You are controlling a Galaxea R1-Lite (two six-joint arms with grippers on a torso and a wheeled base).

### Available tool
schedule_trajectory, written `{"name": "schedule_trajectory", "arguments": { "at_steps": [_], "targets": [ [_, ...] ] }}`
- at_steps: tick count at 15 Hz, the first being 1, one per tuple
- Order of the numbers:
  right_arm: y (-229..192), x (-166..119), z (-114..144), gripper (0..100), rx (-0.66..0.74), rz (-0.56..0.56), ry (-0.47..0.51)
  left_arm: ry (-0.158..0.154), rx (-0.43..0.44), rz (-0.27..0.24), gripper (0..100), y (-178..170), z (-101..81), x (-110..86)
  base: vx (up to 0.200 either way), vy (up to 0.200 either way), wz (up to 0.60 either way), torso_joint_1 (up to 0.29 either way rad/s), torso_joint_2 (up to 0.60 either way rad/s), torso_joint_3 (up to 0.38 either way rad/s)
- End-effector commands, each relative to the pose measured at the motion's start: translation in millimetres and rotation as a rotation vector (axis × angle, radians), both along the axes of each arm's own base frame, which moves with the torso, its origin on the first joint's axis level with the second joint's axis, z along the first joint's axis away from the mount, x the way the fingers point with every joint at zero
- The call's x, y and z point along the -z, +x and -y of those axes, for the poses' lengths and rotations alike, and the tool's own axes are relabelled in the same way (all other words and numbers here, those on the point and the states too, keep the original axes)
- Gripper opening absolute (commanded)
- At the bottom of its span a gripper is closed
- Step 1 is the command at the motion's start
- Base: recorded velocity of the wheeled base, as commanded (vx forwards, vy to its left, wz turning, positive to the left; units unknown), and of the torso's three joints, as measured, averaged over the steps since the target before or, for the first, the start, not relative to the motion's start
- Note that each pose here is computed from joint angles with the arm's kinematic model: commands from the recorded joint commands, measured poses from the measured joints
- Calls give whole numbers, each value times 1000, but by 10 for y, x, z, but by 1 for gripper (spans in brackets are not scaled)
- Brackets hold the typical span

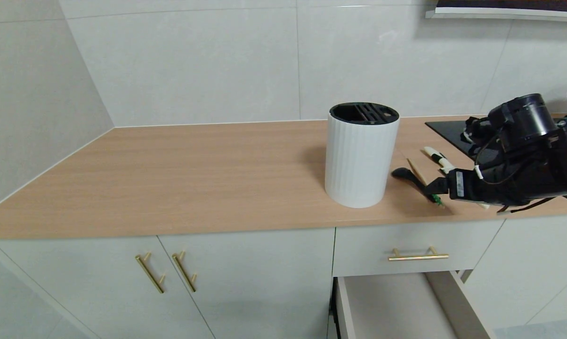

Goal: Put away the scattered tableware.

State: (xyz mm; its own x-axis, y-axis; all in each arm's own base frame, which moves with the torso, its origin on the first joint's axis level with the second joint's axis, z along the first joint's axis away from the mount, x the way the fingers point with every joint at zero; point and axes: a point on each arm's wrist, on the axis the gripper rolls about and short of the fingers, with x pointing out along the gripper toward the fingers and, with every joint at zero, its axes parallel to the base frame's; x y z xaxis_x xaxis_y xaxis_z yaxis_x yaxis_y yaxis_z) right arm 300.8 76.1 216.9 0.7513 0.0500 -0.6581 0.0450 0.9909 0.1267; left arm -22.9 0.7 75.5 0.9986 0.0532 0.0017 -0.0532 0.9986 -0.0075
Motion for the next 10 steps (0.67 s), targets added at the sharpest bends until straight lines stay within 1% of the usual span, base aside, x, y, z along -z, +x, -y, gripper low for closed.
{"name": "schedule_trajectory", "arguments": {
  "at_steps": [1,5,8,10],
  "targets": [
    [178,242,-50,100,0,-47,-14,0,0,-2,100,1,0,1,0,0,0,0,0,0],
    [332,383,-29,100,22,-41,-16,0,0,-2,100,1,0,1,0,0,0,0,0,0],
    [418,438,-22,100,32,-15,-14,0,1,-2,100,1,0,1,0,0,0,0,0,0],
    [466,462,27,100,61,-4,-21,0,0,0,100,1,0,-1,0,0,0,0,0,0]
  ]
}}
